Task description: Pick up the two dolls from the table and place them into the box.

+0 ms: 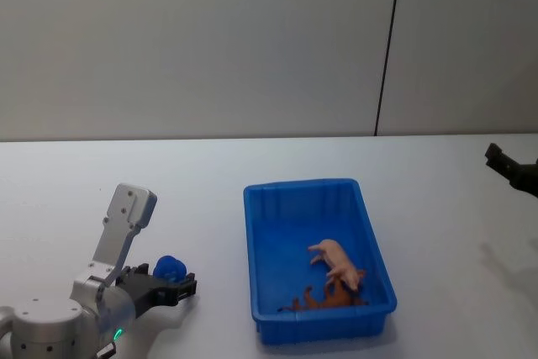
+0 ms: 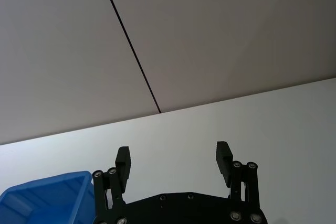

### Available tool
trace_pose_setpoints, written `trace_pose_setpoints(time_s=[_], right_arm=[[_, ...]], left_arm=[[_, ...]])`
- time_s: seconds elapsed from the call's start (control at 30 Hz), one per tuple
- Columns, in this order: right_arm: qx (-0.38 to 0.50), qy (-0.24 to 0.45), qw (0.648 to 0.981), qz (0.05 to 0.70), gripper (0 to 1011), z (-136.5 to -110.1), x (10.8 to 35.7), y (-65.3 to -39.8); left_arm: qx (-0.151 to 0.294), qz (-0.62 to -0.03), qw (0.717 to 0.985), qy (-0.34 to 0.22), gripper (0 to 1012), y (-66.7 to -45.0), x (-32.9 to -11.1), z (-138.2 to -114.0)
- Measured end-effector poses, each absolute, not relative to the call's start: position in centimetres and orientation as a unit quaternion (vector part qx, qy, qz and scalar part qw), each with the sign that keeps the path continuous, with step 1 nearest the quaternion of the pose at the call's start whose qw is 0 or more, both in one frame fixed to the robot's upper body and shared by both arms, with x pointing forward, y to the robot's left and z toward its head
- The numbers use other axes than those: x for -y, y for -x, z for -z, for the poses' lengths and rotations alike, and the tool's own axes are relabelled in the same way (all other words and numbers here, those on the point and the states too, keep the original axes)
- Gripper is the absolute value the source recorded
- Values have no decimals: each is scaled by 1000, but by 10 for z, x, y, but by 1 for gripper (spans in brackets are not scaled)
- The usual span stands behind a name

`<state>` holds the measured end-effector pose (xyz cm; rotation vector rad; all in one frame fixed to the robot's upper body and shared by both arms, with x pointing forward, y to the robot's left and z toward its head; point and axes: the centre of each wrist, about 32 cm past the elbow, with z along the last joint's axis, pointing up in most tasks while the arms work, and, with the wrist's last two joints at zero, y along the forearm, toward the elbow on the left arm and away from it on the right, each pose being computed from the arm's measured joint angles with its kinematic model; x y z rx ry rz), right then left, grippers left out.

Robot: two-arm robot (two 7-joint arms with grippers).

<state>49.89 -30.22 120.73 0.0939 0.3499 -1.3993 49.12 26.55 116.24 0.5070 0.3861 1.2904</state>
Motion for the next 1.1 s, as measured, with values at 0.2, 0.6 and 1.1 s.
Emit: trace_pose_setpoints(time_s=[0.2, 0.6, 1.1], right_arm=[[-160, -43, 750, 640, 1001, -1207, 302, -499], [-160, -43, 750, 640, 1001, -1207, 302, -499], [-160, -43, 750, 640, 1001, -1207, 302, -499]], left_arm=[[-177, -592, 751, -233, 757, -492, -266, -1161], [-176, -594, 749, -234, 535, -492, -267, -1160], [-153, -605, 752, -210, 442, -491, -267, -1167]])
